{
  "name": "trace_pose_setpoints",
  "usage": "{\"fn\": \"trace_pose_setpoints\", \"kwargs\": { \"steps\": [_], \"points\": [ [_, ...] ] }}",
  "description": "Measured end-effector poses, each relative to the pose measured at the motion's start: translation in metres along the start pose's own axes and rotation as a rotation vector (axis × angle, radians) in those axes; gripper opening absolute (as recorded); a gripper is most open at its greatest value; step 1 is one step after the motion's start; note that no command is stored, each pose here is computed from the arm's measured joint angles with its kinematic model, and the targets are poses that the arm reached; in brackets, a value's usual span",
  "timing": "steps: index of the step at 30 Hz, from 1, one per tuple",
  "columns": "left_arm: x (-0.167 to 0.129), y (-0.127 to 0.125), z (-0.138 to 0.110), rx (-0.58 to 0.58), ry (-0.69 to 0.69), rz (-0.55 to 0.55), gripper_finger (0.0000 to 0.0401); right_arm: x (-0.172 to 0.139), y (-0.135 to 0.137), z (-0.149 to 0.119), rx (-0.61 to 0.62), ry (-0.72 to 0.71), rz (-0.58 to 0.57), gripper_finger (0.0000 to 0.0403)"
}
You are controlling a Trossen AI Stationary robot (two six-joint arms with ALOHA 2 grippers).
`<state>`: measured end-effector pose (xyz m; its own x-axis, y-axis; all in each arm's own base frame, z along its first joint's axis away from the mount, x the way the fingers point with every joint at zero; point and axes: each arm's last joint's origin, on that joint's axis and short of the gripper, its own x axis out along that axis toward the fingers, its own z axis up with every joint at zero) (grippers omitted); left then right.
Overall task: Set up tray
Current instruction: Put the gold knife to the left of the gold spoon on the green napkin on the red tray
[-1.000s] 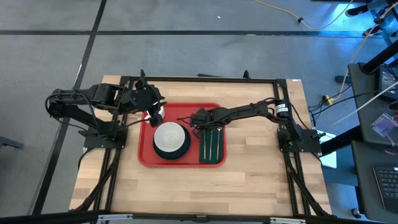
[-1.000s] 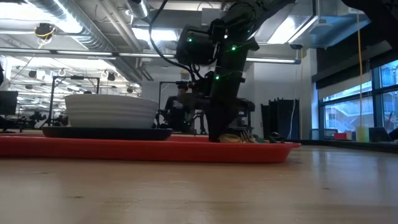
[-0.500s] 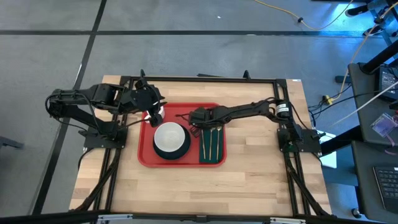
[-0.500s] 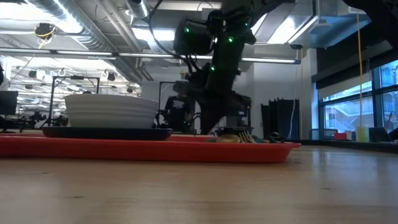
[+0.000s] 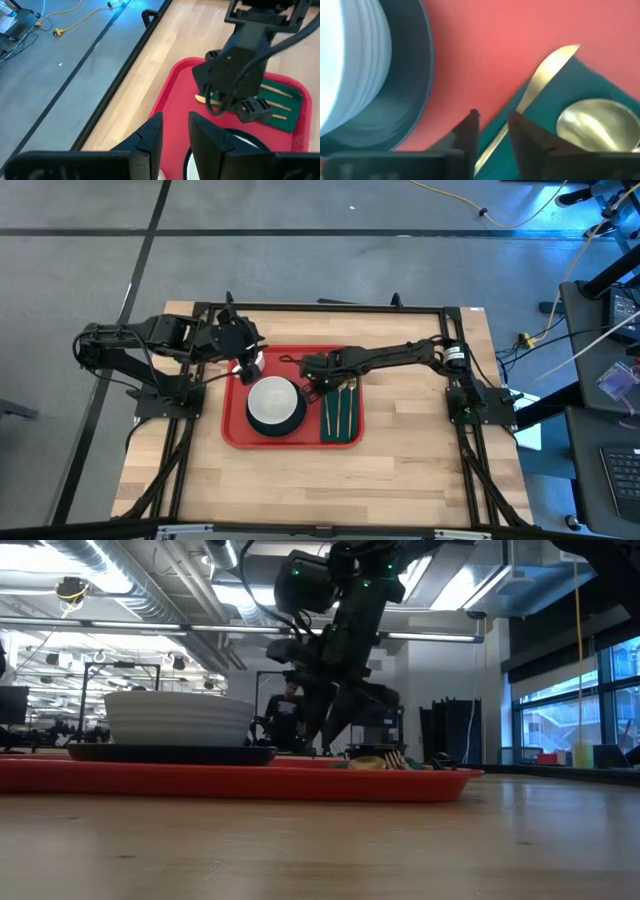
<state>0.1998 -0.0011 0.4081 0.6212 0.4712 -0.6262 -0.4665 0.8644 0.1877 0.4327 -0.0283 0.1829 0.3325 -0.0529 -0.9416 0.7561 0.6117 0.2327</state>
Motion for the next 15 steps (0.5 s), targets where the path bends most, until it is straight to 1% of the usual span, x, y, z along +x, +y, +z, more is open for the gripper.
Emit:
{"fn": "trace_pose_setpoints", "kwargs": {
  "steps": [3, 7, 9, 11, 15],
  "points": [
    [0.0000, 0.0004, -0.0013, 0.019, 0.013, 0.003, 0.0086, 0.0000, -0.0001, 0.0001, 0.059, -0.010, -0.008, 0.0164],
    [0.0000, 0.0004, -0.0015, 0.052, 0.014, 0.003, 0.0086, -0.0002, 0.0023, -0.0035, 0.054, -0.020, -0.024, 0.0211],
    [0.0000, 0.0005, -0.0015, 0.067, 0.014, 0.004, 0.0086, -0.0004, 0.0028, -0.0072, 0.109, -0.030, -0.056, 0.0221],
    [0.0000, 0.0005, -0.0015, 0.077, 0.014, 0.004, 0.0086, -0.0005, 0.0030, -0.0087, 0.144, -0.028, -0.063, 0.0222],
    [0.0000, 0.0005, -0.0015, 0.083, 0.014, 0.003, 0.0086, 0.0060, -0.0007, -0.0076, 0.197, -0.043, -0.056, 0.0209]
  ]
}}
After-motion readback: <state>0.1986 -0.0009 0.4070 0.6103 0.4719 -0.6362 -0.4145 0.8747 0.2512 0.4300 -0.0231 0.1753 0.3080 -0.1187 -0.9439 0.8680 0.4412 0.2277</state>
